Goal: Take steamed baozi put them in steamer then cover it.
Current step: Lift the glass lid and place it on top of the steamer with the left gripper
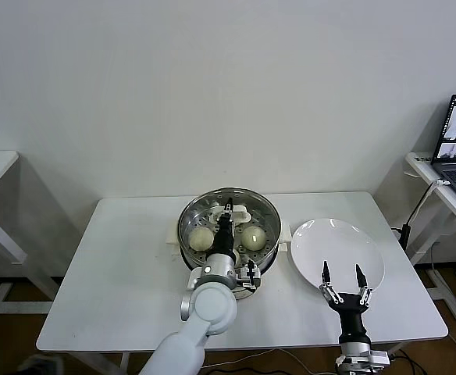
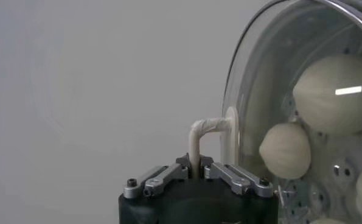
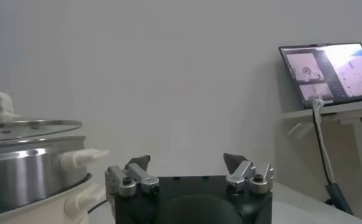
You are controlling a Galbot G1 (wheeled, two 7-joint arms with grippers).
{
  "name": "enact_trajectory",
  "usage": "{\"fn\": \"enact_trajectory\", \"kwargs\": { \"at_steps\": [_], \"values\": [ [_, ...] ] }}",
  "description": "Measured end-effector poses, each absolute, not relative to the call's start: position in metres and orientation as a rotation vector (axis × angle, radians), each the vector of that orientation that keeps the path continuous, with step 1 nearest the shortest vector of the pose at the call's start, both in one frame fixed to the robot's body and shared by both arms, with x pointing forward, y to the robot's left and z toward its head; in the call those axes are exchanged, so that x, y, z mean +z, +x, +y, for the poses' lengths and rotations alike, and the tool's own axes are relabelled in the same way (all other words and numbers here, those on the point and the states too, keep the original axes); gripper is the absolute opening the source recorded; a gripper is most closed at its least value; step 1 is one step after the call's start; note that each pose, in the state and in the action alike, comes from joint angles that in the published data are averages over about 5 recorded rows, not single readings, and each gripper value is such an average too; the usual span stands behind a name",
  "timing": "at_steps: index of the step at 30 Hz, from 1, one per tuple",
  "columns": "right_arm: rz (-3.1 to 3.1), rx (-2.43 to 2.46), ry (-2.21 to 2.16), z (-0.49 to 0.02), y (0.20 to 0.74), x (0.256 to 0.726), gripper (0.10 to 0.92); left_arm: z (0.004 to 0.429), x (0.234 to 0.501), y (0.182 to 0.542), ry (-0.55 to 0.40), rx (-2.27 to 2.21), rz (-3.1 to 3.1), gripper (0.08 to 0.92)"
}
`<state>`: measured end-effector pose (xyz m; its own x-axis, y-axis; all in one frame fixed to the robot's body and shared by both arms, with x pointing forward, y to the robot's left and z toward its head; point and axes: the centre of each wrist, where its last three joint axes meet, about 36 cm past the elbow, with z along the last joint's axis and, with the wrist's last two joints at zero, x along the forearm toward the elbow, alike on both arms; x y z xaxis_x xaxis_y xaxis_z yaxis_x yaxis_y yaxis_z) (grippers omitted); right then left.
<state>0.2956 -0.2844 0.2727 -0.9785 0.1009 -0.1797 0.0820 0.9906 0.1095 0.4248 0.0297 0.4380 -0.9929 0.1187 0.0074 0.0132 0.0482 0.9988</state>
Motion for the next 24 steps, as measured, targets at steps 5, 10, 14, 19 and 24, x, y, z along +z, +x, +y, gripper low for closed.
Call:
{"fn": "enact_trajectory", "kwargs": {
  "at_steps": [5, 10, 14, 19, 24],
  "values": [
    [2.951, 0.149, 0.133, -0.2834, 0.2957, 0.2719, 0.823, 0.0257, 0.4365, 0.4249, 0.135, 2.101, 2.225, 0.194],
    [2.951, 0.148, 0.132, -0.2834, 0.2957, 0.2718, 0.823, 0.0235, 0.4355, 0.4252, 0.131, 2.097, 2.227, 0.194],
    [2.95, 0.147, 0.13, -0.2834, 0.2957, 0.2718, 0.823, 0.025, 0.4332, 0.4266, 0.126, 2.107, 2.221, 0.194],
    [2.949, 0.148, 0.126, -0.2826, 0.2967, 0.2712, 0.823, 0.0259, 0.4318, 0.4272, 0.12, 2.112, 2.213, 0.194],
    [2.949, 0.149, 0.123, -0.282, 0.2975, 0.2711, 0.823, 0.0261, 0.4294, 0.4272, 0.122, 2.119, 2.206, 0.194]
  ]
}}
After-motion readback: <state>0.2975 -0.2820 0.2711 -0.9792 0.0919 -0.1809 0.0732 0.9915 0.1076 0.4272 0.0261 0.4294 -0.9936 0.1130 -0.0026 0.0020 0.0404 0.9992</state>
